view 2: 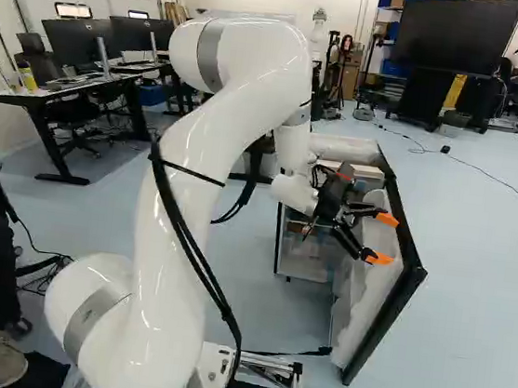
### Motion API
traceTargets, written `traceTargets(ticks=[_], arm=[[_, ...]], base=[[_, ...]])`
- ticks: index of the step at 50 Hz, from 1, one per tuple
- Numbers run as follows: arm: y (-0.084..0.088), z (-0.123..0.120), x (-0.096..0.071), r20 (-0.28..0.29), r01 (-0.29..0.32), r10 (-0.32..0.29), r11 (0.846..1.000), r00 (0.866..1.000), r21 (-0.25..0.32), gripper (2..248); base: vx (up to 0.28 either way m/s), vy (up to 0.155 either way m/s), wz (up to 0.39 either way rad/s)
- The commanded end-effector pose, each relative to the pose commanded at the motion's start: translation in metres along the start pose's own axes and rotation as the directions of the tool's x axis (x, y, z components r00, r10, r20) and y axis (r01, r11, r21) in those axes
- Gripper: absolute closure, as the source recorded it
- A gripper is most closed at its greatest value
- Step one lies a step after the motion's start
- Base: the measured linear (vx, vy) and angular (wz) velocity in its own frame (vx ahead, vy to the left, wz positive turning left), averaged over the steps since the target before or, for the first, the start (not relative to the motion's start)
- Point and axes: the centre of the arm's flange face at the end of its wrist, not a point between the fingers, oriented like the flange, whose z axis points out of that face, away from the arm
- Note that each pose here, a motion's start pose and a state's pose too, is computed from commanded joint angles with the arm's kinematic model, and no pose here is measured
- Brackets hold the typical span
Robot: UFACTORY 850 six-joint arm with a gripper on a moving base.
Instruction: Open the fridge door
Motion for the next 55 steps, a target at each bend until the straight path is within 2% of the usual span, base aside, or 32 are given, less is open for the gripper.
traceTargets(ticks=[23,45,55], arm=[[0.043,-0.038,0.0,0.002,0.09,-0.091,0.991,0.996,0.097,3],[0.091,-0.072,0.0,-0.01,0.18,-0.182,0.963,0.983,0.202,3],[0.098,-0.077,0.001,-0.013,0.194,-0.196,0.956,0.981,0.222,3]], base=[[0.0,0.0,0.0],[0.0,0.0,0.0],[0.0,0.0,0.0]])
